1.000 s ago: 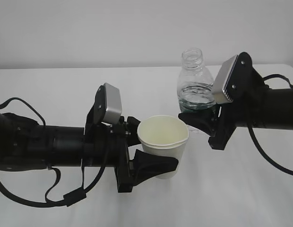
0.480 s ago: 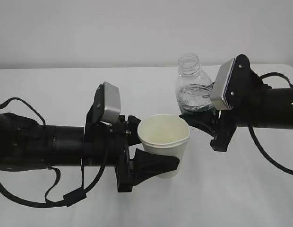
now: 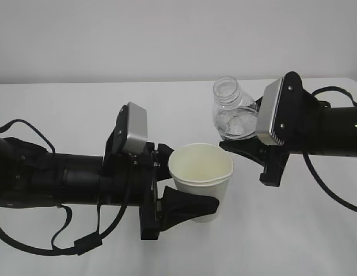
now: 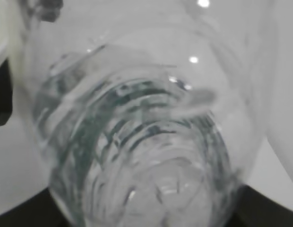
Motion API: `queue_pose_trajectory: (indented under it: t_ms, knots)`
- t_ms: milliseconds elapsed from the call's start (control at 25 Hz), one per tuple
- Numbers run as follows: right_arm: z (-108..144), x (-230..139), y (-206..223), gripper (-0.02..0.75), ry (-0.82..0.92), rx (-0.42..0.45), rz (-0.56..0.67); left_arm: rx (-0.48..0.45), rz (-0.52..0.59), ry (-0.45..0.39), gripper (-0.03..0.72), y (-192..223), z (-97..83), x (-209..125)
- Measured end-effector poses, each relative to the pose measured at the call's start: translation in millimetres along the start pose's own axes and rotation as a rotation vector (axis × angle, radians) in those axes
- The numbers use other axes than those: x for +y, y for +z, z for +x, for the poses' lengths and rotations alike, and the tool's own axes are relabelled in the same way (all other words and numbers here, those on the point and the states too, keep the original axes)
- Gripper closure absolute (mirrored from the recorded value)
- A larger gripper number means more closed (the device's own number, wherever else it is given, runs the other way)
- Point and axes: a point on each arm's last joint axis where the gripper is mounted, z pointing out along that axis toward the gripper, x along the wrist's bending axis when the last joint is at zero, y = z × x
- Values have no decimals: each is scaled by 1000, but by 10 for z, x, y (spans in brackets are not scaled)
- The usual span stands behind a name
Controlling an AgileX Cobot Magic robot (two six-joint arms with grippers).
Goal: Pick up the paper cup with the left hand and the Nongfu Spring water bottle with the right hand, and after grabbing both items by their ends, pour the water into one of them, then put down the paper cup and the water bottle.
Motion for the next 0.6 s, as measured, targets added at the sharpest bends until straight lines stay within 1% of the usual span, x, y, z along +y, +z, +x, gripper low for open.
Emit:
queue_pose_trajectory:
  t_ms: [160,600]
  knots:
    - [-2,-1,0,316,-53,-2,2,-14,-23,0,167,1,-14,21]
    - [-6,-1,0,316,-133,-7,1,-17,-24,1,167,1,-17,22]
